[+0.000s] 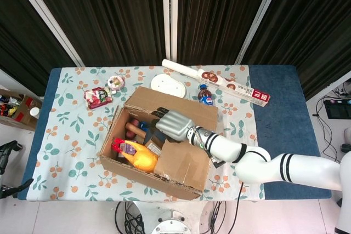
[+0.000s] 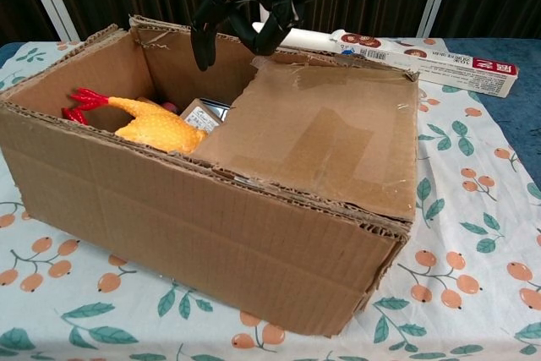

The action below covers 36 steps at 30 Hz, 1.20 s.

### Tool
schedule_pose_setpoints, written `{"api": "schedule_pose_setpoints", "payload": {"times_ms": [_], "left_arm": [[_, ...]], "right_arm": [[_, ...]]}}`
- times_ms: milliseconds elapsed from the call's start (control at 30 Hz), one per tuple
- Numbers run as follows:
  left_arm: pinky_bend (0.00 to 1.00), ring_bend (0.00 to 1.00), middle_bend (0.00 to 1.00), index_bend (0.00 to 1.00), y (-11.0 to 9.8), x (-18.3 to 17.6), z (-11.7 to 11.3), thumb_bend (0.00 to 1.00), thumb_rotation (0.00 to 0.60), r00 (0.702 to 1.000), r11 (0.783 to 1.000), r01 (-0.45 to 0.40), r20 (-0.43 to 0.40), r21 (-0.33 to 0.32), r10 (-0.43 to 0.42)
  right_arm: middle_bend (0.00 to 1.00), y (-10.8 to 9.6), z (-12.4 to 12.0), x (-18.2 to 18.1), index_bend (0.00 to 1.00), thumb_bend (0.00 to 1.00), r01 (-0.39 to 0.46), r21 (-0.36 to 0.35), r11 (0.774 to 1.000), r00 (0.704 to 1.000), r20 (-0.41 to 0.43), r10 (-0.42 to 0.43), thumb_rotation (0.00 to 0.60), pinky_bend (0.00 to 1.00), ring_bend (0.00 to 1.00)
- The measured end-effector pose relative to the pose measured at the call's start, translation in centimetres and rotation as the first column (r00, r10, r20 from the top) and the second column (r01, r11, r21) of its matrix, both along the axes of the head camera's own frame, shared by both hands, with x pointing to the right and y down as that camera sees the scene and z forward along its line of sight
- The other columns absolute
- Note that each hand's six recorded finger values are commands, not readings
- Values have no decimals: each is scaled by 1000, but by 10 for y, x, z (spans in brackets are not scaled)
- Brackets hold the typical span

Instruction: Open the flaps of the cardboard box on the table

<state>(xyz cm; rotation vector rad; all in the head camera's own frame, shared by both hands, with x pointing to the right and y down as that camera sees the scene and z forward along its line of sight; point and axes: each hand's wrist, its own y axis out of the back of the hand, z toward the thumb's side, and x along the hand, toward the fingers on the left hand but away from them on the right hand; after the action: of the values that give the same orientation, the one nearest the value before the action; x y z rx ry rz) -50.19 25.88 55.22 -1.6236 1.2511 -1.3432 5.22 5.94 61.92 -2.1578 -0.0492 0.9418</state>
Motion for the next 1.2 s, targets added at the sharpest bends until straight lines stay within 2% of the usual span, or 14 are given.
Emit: {"api": "schedule_pose_setpoints", "payload": {"times_ms": [200,500,800,1200], "left_arm": [[216,98,103,74,-1,-1,0,59,600,1000,1000,3,13,-1,-3],[216,98,102,74,-1,1,3,59,600,1000,1000,2,10,-14,-2],[215,98,103,74,-6,5,-7,60,600,1000,1000,1,6,10,-1],[215,98,102,74,-15,21,-14,59,600,1000,999,-30,-8,23,31]], "right_arm": [[332,7,5,-1,463,997,58,7,998,998,-26,-58,600,0,0],[423,13,0,1,587,1000,100,25,995,994,-40,-99,600,0,0],[444,7,-22,15,600,1000,78,49,996,997,-28,-76,600,0,0],[465,7,-76,56,614,1000,24,110,994,1000,11,-26,600,0,0]]}}
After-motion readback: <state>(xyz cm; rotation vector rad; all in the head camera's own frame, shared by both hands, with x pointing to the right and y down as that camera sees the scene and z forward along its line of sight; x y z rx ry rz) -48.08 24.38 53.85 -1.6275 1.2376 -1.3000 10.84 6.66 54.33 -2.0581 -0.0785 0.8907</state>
